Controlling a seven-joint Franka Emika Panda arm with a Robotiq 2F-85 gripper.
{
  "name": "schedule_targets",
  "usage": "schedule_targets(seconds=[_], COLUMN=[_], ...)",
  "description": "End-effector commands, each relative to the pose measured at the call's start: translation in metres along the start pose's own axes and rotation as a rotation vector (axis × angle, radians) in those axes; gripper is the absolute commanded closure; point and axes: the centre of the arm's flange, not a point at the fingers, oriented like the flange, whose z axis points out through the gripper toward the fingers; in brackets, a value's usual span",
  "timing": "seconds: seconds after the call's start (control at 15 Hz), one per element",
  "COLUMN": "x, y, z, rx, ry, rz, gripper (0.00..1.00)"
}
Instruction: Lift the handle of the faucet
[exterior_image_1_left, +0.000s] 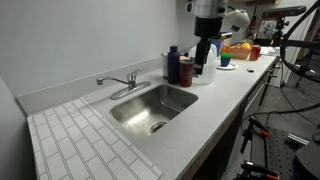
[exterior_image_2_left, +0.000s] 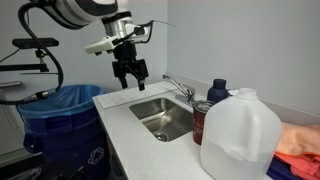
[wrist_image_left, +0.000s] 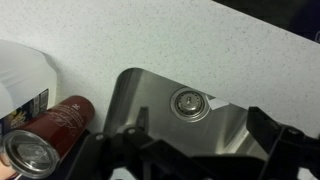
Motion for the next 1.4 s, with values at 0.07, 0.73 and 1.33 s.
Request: schedule_targets(seconds=[0.07,0.73,1.33], x=[0.0,-0.0009,-0.0013], y=[0.0,0.0001,0.0007], z=[0.0,0.0003,0.003], rx=[0.0,0.007,0.002], ry=[0.0,-0.017,-0.016], rz=[0.0,0.002,0.002], gripper=[0.0,0.0,0.0])
